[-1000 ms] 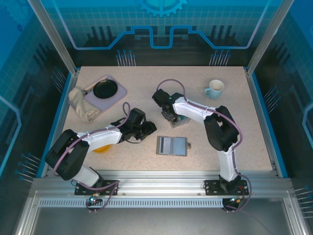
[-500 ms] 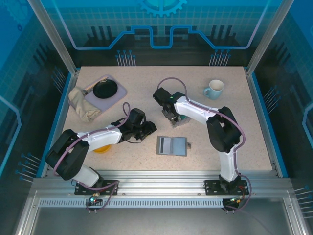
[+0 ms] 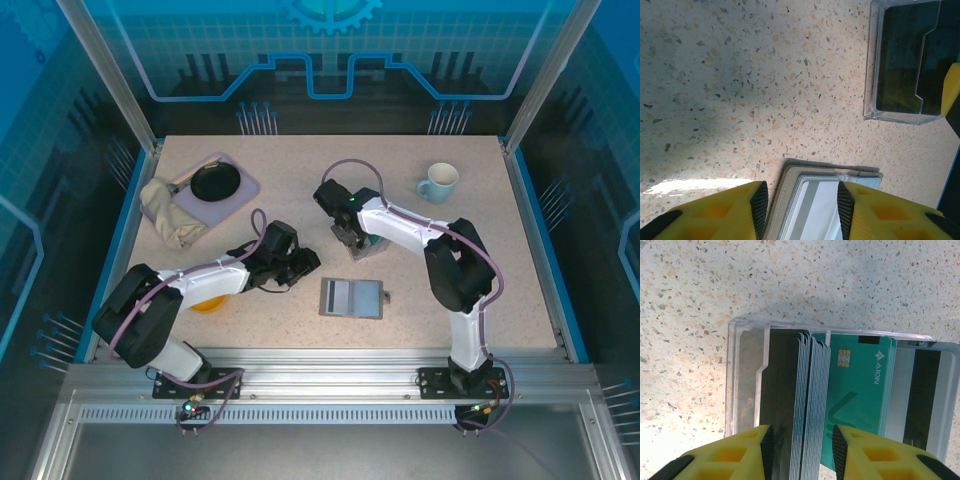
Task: Put the credit cards into the card holder
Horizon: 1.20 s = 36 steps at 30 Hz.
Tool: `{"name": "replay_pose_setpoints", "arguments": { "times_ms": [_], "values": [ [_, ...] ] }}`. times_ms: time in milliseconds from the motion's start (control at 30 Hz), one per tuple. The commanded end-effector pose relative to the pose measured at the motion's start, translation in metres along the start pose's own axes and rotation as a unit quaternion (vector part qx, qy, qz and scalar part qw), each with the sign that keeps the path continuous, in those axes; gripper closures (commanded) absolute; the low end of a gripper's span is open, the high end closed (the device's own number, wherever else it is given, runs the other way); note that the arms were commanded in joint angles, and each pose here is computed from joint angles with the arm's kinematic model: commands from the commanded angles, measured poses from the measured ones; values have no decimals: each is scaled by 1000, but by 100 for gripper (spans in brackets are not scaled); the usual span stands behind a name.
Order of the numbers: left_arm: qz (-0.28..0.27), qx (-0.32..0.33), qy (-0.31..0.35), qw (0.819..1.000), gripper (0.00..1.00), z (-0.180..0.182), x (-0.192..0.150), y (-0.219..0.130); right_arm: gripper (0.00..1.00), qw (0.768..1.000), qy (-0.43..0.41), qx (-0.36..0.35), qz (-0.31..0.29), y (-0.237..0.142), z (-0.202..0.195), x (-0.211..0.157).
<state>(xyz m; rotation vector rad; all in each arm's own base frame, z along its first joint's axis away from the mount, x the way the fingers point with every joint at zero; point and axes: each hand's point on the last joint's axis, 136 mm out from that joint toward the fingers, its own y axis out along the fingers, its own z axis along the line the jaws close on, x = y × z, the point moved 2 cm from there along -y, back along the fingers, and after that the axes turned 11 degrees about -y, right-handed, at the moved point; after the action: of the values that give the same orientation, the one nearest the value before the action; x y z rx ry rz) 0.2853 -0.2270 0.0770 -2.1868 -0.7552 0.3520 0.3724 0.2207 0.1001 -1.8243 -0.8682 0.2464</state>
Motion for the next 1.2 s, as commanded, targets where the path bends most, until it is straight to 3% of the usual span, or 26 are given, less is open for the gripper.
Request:
{"name": "replay_pose_setpoints", "arguments": {
  "times_ms": [0, 333, 1167],
  "values": [
    [11, 3, -11, 1000, 56, 4, -2, 0, 61, 1000, 4, 4, 11, 13, 1, -1],
    [10, 2, -12, 1000, 56, 3, -1, 0, 61, 999, -8, -14, 31, 31, 3, -5],
    [13, -1, -11, 1000, 56, 0, -1, 1, 68, 999, -1, -47, 8, 8, -17, -5]
  ]
}}
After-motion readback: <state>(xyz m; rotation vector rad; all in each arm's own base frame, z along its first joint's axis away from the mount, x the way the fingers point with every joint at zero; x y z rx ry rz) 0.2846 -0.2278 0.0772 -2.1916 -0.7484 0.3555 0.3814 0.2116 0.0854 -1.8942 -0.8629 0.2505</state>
